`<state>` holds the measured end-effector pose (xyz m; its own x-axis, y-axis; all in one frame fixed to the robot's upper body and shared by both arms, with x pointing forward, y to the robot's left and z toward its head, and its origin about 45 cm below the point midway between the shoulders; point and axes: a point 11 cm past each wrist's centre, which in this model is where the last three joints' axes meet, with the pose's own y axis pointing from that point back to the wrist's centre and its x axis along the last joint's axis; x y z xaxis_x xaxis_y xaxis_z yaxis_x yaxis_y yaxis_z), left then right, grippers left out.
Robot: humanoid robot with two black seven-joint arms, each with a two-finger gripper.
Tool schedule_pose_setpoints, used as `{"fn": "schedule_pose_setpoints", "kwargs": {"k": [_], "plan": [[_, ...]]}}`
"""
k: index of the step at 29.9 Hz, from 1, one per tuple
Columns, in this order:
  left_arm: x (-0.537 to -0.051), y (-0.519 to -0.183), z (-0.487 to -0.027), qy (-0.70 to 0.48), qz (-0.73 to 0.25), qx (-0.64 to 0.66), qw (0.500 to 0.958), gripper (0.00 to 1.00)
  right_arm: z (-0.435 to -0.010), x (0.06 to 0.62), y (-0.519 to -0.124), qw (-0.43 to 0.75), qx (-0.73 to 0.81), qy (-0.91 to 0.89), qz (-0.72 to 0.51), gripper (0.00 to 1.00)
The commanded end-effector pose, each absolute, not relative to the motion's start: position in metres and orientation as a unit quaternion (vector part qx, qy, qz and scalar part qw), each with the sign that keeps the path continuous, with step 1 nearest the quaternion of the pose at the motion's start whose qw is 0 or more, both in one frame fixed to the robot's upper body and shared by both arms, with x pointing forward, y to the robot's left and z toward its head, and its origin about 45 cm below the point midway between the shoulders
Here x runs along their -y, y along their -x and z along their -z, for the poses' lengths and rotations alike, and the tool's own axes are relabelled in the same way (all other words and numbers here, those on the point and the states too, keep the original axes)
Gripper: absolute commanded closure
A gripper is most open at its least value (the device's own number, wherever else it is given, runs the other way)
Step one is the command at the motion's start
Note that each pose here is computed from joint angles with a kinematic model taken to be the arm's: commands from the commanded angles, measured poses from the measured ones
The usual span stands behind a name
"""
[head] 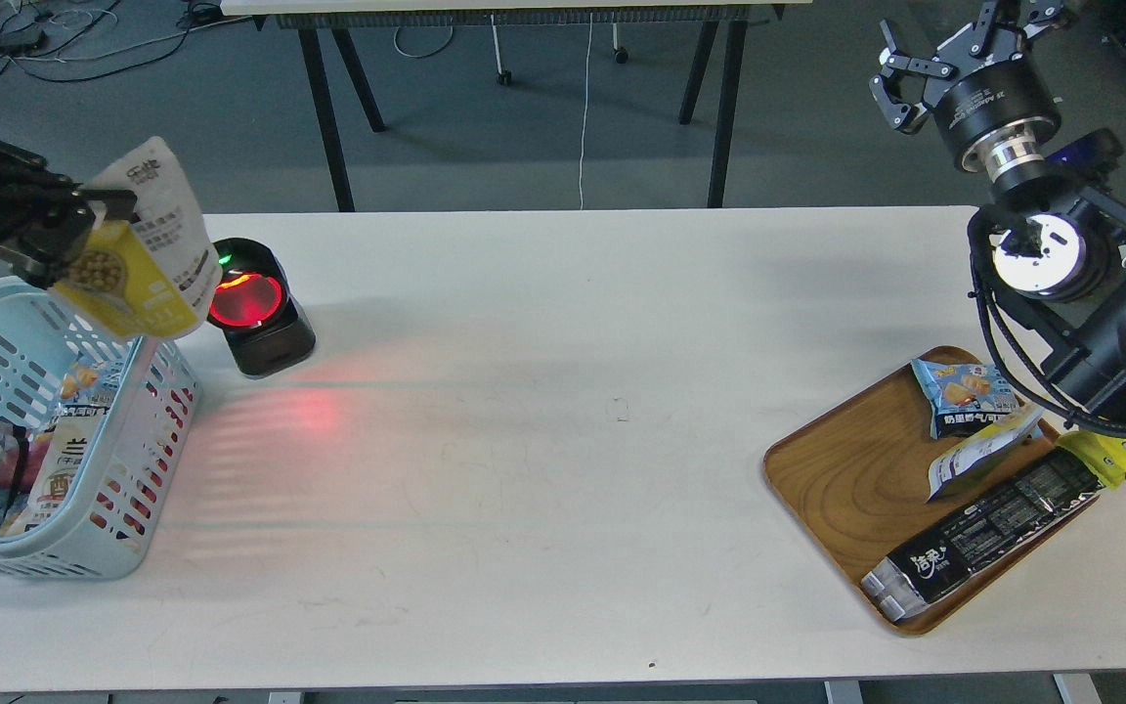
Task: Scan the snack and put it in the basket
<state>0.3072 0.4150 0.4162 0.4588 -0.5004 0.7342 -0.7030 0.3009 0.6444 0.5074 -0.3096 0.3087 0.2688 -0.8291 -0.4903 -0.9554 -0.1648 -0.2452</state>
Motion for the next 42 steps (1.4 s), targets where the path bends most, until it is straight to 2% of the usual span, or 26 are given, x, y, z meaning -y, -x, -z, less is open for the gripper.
{"fn": "schedule_pose_setpoints", "kwargs": {"k": [1,15,18,21,24,26,30,33,35,38,42], "plan": [[-0.443,-0.298,-0.417,-0.616,-0.097,0.484,0.614,1.0,-0.306,0.294,-0.509,0.262,-0.583,0.758,-0.131,0.03],[-0.491,-0.292,-0.379,-0.65,-0.108,0.431,0.617,1.0,-0.311,0.297,-0.509,0.264,-0.581,0.759,-0.127,0.03],[-0.49,-0.292,-0.377,-0.648,-0.107,0.431,0.619,0.88,-0.311,0.296,-0.509,0.265,-0.58,0.76,-0.127,0.03],[-0.488,-0.292,-0.379,-0.644,-0.11,0.433,0.622,0.7,-0.311,0.297,-0.509,0.265,-0.58,0.76,-0.127,0.03],[-0.486,-0.293,-0.381,-0.636,-0.119,0.433,0.627,0.67,-0.312,0.297,-0.509,0.265,-0.579,0.761,-0.126,0.03],[-0.48,-0.297,-0.386,-0.622,-0.134,0.437,0.636,0.55,-0.312,0.298,-0.509,0.265,-0.58,0.76,-0.126,0.03],[-0.45,-0.316,-0.411,-0.512,-0.228,0.434,0.705,0.24,-0.311,0.301,-0.509,0.263,-0.585,0.757,-0.124,0.03],[-0.43,-0.336,-0.43,-0.372,-0.327,0.391,0.776,0.08,-0.317,0.305,-0.509,0.273,-0.582,0.756,-0.122,0.01],[-0.421,-0.351,-0.436,-0.283,-0.378,0.351,0.809,0.01,-0.325,0.314,-0.51,0.289,-0.587,0.746,-0.119,0.01],[-0.409,-0.374,-0.43,-0.19,-0.415,0.296,0.839,0.0,-0.335,0.324,-0.511,0.316,-0.592,0.732,-0.12,0.01],[-0.392,-0.402,-0.419,-0.129,-0.433,0.27,0.85,0.0,-0.345,0.341,-0.509,0.324,-0.598,0.725,-0.108,0.01]]}}
